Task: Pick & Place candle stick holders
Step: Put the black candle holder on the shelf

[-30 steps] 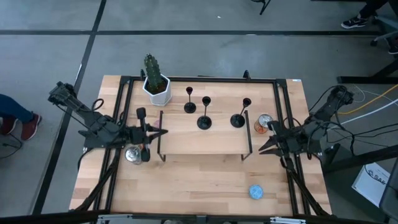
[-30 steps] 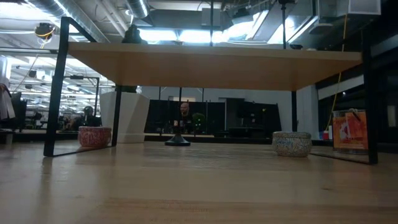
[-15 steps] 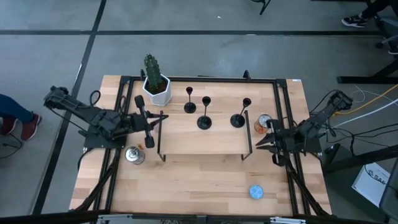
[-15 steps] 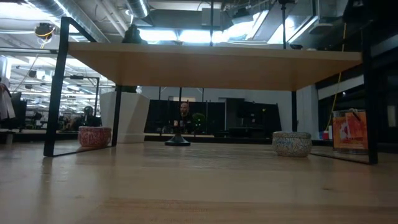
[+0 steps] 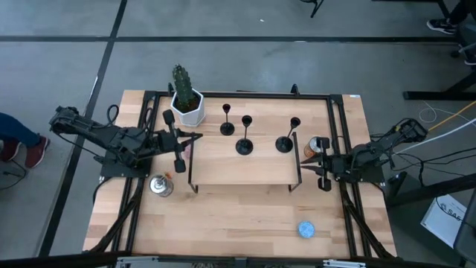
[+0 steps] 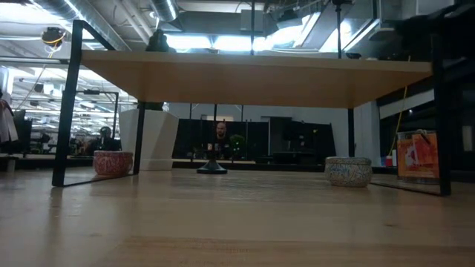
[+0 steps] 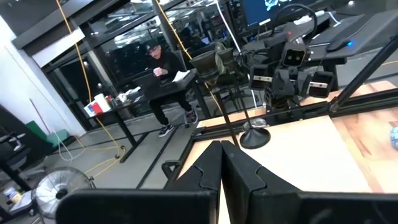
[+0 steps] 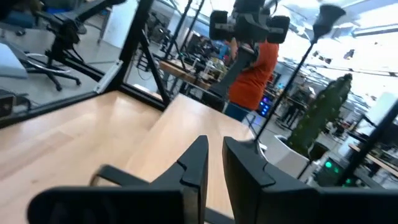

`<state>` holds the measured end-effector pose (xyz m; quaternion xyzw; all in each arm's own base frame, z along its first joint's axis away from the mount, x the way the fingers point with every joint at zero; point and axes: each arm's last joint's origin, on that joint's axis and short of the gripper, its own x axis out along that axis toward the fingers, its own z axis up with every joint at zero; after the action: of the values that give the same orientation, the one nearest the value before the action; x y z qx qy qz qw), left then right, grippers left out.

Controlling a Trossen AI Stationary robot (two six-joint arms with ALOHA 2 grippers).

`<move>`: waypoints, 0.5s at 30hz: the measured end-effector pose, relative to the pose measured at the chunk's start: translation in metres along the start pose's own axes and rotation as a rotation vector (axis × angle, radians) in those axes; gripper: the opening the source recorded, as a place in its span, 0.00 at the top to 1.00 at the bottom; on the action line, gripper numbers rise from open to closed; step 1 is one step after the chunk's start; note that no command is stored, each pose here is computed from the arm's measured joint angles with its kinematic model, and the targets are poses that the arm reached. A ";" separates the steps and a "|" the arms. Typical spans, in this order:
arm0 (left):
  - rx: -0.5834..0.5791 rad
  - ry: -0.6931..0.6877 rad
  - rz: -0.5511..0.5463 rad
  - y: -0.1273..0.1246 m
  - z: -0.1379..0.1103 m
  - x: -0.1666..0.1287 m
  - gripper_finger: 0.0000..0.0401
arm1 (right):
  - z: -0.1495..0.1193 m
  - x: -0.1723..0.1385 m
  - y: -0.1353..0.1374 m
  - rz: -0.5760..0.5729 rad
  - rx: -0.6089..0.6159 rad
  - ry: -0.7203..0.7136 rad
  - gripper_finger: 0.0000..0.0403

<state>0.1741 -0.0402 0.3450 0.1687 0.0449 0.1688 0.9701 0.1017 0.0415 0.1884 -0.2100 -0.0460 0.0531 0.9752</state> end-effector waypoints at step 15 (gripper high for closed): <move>-0.001 0.001 0.000 0.000 0.000 0.000 0.99 | -0.015 0.001 -0.007 -0.099 0.030 0.090 0.87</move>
<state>0.1741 -0.0402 0.3449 0.1679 0.0450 0.1687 0.9702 0.1050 0.0293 0.1781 -0.1949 -0.0115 -0.0042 0.9807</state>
